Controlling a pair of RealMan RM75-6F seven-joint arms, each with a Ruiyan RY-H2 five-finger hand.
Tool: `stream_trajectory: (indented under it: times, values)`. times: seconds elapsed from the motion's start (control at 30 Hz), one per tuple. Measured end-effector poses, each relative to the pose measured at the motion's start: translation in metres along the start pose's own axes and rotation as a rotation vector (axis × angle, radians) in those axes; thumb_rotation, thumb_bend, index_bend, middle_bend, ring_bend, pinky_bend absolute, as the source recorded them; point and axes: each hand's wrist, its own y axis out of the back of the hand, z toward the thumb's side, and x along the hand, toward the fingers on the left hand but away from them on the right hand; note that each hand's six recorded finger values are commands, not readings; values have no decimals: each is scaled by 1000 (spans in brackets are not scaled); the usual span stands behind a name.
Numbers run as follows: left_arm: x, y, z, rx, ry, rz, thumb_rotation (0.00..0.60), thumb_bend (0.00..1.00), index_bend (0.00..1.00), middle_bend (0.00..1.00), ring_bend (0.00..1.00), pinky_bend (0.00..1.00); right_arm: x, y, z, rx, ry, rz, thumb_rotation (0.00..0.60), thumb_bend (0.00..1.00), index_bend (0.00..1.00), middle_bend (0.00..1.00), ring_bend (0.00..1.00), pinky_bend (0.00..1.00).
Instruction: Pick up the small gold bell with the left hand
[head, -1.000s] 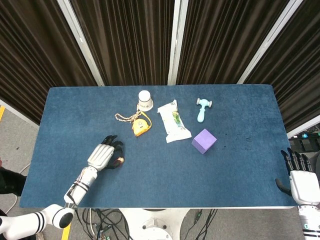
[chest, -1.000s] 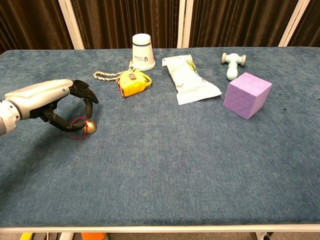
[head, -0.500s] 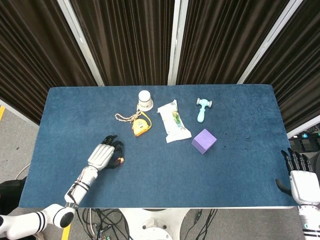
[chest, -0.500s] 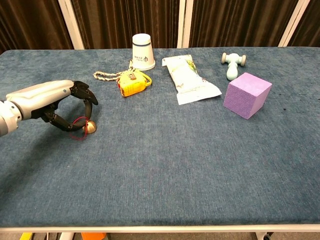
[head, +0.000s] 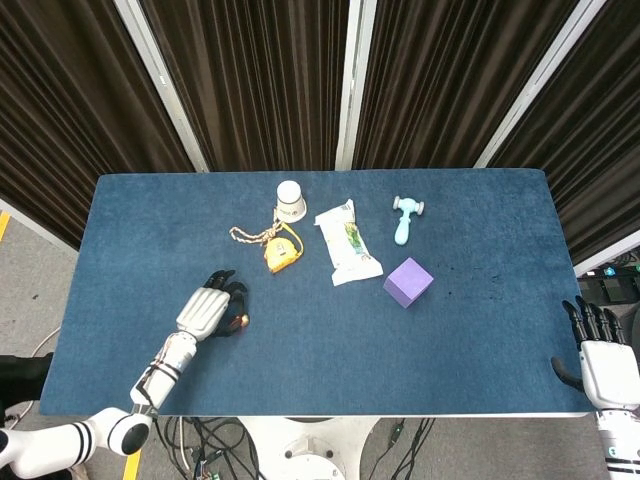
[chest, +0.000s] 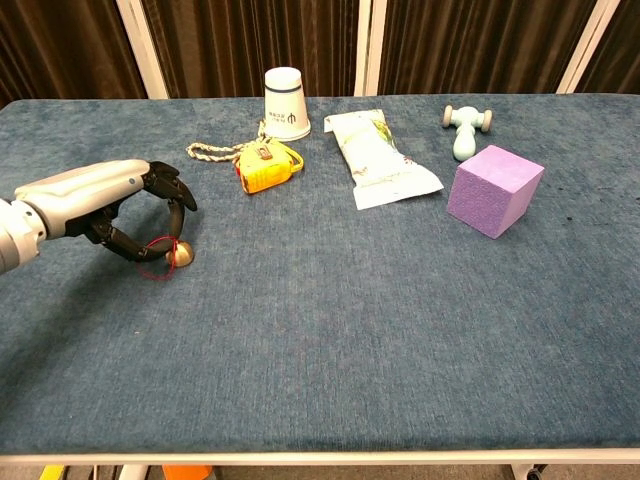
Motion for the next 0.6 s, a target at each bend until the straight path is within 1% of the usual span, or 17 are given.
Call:
stream_trajectory:
  times: [0.27, 0.43, 0.57, 0.6]
  values:
    - [-1, 4, 2, -2, -1, 13, 600, 442, 624, 272, 24, 0, 0, 0, -1, 0, -2, -1, 600, 185, 0, 0, 0, 0]
    - [-2, 8, 3, -12, -3, 25, 600, 444, 631, 275, 25, 0, 0, 0, -1, 0, -3, -2, 600, 186, 0, 0, 0, 0]
    - [-2, 23, 3, -33, 0, 69, 600, 444, 632, 278, 26, 0, 0, 1, -1, -1, -4, -5, 600, 187, 0, 0, 0, 0]
    - [-2, 31, 1, -33, 5, 93, 600, 445, 635, 282, 28, 0, 0, 1, -2, -1, -5, -5, 600, 188, 0, 0, 0, 0]
